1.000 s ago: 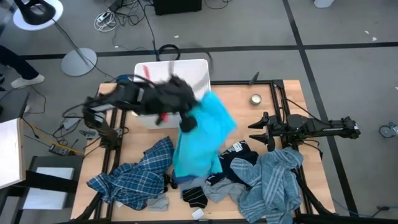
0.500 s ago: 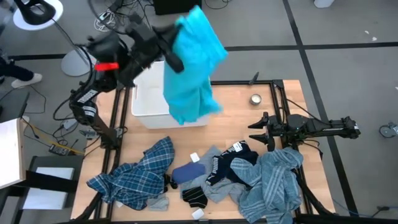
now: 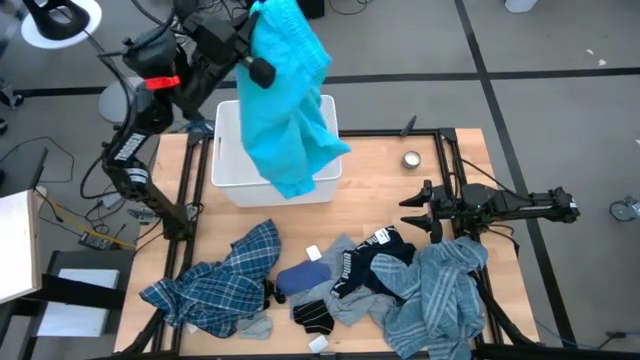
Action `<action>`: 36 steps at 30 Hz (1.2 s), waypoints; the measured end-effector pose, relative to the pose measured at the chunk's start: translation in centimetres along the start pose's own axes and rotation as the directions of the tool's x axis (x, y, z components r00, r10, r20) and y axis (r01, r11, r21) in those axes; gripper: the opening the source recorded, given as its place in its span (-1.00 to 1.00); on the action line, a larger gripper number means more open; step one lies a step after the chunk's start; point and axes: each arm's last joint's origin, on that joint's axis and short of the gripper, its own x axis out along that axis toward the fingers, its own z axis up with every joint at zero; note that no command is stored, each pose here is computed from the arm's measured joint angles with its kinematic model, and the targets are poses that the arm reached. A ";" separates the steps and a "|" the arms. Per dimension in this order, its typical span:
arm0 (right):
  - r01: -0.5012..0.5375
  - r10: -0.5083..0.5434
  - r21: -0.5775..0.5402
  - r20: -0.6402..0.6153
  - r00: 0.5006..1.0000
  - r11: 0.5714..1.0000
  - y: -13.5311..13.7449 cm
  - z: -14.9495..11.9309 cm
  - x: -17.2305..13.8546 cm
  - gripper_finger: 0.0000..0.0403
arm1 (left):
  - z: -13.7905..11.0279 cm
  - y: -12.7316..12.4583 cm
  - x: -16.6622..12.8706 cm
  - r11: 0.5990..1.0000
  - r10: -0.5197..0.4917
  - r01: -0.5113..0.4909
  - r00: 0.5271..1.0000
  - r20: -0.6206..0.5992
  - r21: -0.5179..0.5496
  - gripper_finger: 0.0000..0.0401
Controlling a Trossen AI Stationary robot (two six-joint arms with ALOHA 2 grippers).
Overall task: Sort clothes
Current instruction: Put the light blue shorts into the white laundry bin
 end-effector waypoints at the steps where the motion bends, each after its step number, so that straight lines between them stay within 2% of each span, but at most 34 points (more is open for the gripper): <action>1: 0.000 0.000 0.000 -0.001 1.000 1.000 0.0 0.0 0.0 0.23 | -0.5 0.3 -0.2 1.000 -0.011 0.012 0.999 -0.048 0.027 -1.00; 5: 0.000 0.000 0.000 0.000 1.000 1.000 0.0 0.0 0.0 0.23 | -2.8 0.4 -0.7 0.996 -0.072 0.084 0.969 -0.236 0.043 -1.00; 8: 0.000 0.000 0.000 0.000 1.000 1.000 0.0 0.0 0.0 0.23 | -5.0 0.2 -0.9 0.980 -0.171 0.196 0.904 -0.391 0.025 -1.00; 11: 0.000 0.000 0.000 0.001 1.000 1.000 0.0 0.0 0.0 0.23 | -7.1 -0.4 -0.5 0.946 -0.288 0.322 0.801 -0.524 -0.028 -1.00; 14: 0.000 0.000 0.000 0.001 1.000 1.000 0.0 0.0 0.0 0.23 | -9.8 -1.8 0.2 0.915 -0.340 0.399 0.676 -0.653 -0.064 -1.00; 17: 0.000 0.000 0.000 0.001 1.000 1.000 0.0 0.0 0.0 0.23 | -12.3 -3.7 1.1 0.863 -0.431 0.486 0.568 -0.701 -0.137 -1.00; 26: -0.002 0.002 0.001 0.007 1.000 1.000 0.0 0.1 0.0 0.23 | -22.1 -9.0 2.9 0.843 -0.432 0.496 0.398 -0.809 -0.207 -1.00; 29: -0.002 0.002 0.001 0.007 1.000 1.000 0.0 0.1 0.0 0.23 | -25.7 -10.1 2.8 0.812 -0.486 0.511 0.324 -0.811 -0.283 -1.00; 30: -0.002 0.002 0.001 0.007 1.000 1.000 0.0 0.1 0.0 0.23 | -26.7 -10.2 2.7 0.810 -0.492 0.506 0.311 -0.813 -0.296 -1.00; 33: -0.002 0.002 0.001 0.007 1.000 1.000 0.0 0.1 0.0 0.23 | -28.8 -10.1 2.4 0.830 -0.487 0.455 0.311 -0.816 -0.321 -0.98; 36: -0.002 0.002 0.001 0.008 1.000 1.000 0.0 0.1 0.0 0.23 | -30.6 -9.9 2.0 0.848 -0.466 0.411 0.278 -0.840 -0.335 -0.94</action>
